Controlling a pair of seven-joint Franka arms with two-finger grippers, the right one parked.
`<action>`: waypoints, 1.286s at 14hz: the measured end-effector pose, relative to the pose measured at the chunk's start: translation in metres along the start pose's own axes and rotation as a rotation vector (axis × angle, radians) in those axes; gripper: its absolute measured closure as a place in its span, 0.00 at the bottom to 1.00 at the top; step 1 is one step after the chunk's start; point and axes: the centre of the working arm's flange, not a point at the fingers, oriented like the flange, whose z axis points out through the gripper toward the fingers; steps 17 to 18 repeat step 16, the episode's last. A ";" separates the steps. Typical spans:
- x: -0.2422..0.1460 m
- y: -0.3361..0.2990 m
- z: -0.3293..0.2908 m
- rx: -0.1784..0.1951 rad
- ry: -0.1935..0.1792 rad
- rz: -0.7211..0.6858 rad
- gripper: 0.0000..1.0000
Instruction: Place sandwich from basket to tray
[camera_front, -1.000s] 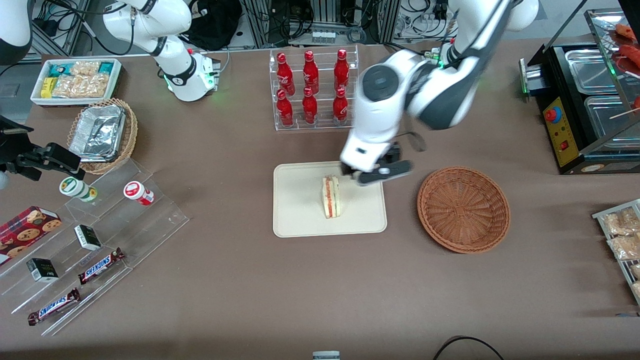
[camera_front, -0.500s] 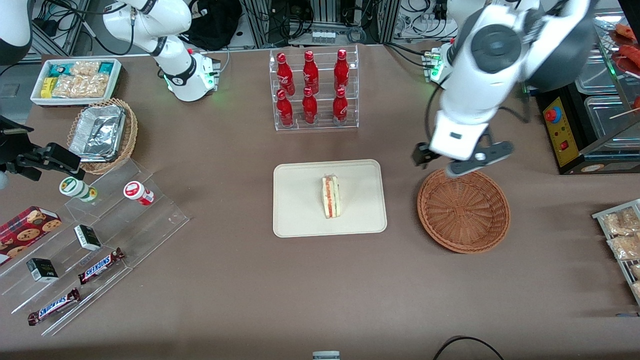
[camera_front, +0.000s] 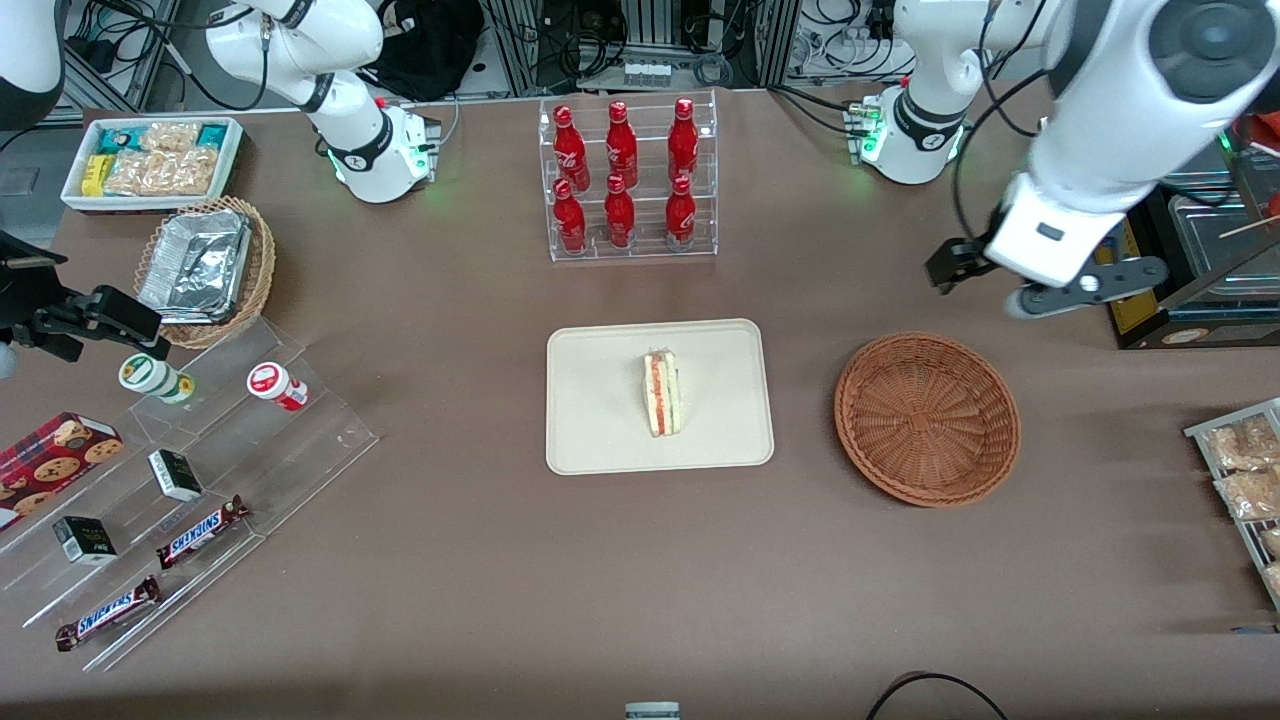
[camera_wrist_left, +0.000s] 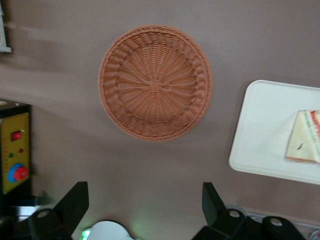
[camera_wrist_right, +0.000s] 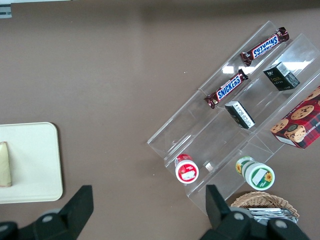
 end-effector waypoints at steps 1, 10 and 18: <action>0.004 -0.013 -0.001 -0.004 -0.001 0.034 0.00; 0.043 -0.069 -0.003 -0.028 -0.008 0.094 0.00; 0.051 -0.098 -0.001 -0.029 -0.043 0.072 0.00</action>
